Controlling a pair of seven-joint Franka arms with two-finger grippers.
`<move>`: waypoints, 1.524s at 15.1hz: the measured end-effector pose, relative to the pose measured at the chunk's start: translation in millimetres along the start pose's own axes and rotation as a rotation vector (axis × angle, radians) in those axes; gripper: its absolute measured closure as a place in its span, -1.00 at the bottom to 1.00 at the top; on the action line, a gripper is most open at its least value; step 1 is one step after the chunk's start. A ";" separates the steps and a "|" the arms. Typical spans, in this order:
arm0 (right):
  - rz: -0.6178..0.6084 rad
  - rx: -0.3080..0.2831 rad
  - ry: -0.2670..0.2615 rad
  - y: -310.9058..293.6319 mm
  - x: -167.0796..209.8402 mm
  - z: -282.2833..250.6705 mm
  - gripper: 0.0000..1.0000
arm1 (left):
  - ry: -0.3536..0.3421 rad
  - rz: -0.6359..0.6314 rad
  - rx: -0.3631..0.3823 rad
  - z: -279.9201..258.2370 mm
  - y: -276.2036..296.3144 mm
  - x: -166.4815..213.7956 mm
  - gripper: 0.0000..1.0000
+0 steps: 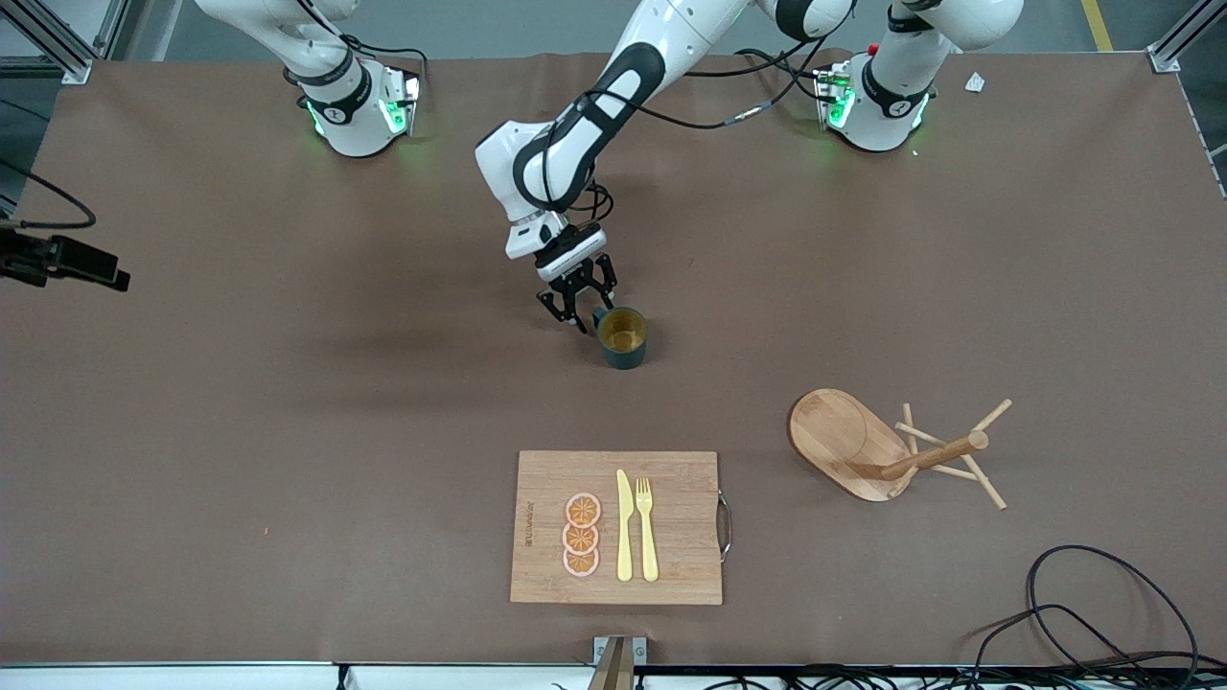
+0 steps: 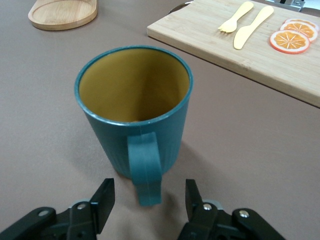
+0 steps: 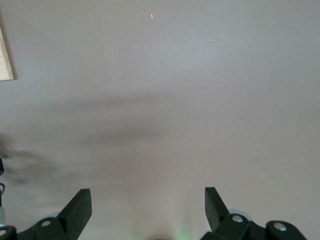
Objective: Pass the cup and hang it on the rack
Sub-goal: 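Close the left gripper on the teal mug handle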
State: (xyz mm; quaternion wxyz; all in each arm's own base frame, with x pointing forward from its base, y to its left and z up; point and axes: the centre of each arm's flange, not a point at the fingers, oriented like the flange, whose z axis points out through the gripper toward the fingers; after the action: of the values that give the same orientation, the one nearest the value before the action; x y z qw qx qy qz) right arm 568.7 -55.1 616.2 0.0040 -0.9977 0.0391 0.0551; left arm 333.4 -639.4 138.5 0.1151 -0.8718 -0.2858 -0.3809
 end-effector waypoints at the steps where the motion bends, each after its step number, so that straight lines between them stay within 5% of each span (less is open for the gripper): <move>1: 0.000 -0.002 0.003 0.8 -8.1 -3.5 -1.00 | 0.014 0.006 -0.008 0.7 0.5 -0.3 -0.29; 12: -0.004 0.000 0.057 2.6 -53.2 -34.1 -1.00 | 0.079 0.022 0.006 1.8 -2.8 0.5 0.00; 17: -0.003 0.001 0.060 3.4 -57.9 -36.8 -1.00 | 0.086 0.023 0.015 2.3 -4.3 -0.3 0.54; 23: -0.004 0.002 0.048 3.2 -58.1 -33.4 -1.00 | 0.074 -0.008 0.002 -6.6 7.1 19.8 0.58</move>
State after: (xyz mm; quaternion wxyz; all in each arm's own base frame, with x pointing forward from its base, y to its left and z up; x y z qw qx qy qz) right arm 514.5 -54.2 655.7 0.0039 -0.9988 0.0373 0.0310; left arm 344.4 -639.8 157.6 0.1250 -0.8559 -0.2853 -0.4128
